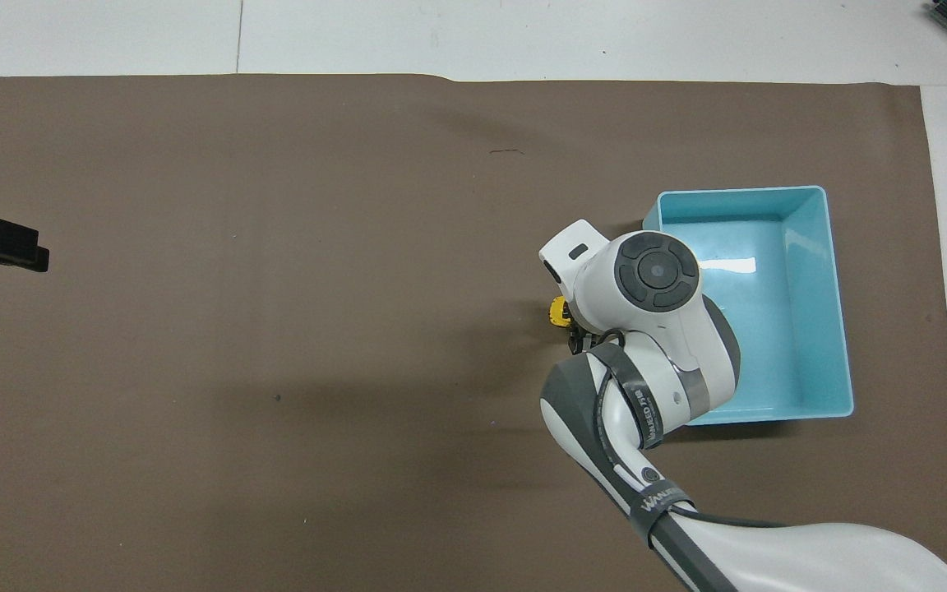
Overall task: Wind up and store yellow beetle car
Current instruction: 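Grasp the yellow car beside the bin with the right gripper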
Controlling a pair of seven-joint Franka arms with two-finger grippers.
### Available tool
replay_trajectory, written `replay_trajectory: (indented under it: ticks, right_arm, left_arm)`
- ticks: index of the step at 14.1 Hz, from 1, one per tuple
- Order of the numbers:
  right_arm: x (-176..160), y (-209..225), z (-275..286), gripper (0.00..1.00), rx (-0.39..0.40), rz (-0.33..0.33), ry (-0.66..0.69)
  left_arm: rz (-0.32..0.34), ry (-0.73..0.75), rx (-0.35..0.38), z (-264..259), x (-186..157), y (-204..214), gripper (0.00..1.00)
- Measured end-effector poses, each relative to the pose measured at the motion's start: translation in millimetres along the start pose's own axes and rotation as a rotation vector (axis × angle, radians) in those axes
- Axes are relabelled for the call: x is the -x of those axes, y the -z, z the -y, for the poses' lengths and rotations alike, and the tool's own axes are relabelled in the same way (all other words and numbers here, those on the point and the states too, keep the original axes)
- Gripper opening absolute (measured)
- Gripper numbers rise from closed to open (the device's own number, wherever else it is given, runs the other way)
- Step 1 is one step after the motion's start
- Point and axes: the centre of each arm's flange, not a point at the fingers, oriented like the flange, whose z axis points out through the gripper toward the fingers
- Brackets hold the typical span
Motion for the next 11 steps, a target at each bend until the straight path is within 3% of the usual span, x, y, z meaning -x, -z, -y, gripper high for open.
replay_trajectory:
  ticks: [7, 11]
  right_arm:
    - [-1, 44, -14, 0.44, -0.064, 0.044, -0.012]
    - [35, 82, -30, 0.44, -0.066, 0.047, -0.075]
  left_arm:
    - [0.0, 0.0, 0.0, 0, 0, 0, 1.0]
    - [0.0, 0.0, 0.0, 0, 0, 0, 1.0]
